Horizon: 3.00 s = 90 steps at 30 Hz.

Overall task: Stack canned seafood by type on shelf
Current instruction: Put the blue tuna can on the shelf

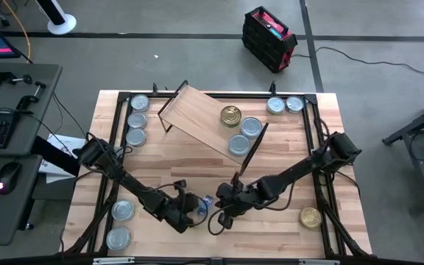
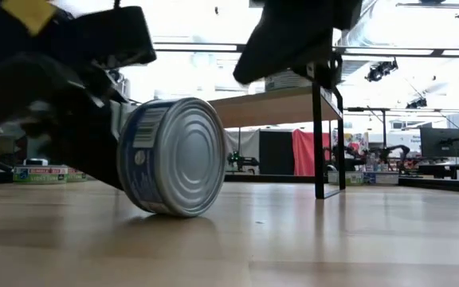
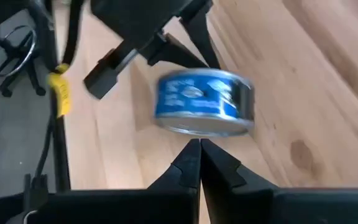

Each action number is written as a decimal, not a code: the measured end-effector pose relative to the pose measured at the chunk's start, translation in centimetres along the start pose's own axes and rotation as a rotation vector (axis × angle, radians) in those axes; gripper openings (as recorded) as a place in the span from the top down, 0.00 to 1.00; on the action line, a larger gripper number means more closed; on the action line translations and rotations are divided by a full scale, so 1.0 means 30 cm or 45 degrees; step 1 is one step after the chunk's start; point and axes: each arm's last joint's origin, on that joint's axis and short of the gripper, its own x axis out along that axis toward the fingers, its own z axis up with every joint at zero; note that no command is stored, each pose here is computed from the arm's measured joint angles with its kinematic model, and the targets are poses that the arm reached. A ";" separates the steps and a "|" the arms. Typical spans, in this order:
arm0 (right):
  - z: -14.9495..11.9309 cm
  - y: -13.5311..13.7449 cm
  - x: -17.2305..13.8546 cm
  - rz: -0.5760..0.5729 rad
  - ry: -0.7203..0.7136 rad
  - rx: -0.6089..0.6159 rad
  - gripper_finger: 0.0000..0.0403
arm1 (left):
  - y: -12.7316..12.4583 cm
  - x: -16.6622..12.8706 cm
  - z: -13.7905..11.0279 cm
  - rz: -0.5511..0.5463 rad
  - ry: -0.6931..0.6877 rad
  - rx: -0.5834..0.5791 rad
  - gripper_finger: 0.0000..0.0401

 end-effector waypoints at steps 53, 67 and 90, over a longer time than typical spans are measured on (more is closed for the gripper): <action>0.538 0.110 -0.147 -0.104 0.060 -1.238 0.73 | 0.244 -0.708 0.008 -0.058 -0.337 -0.517 1.00; 0.767 -0.262 -0.204 -1.000 -0.147 -0.767 0.73 | 0.422 -0.804 0.046 0.000 -0.530 -0.365 1.00; 0.803 -0.526 0.068 -1.197 0.148 -0.962 0.73 | 0.423 -0.799 0.050 -0.052 -0.531 -0.668 1.00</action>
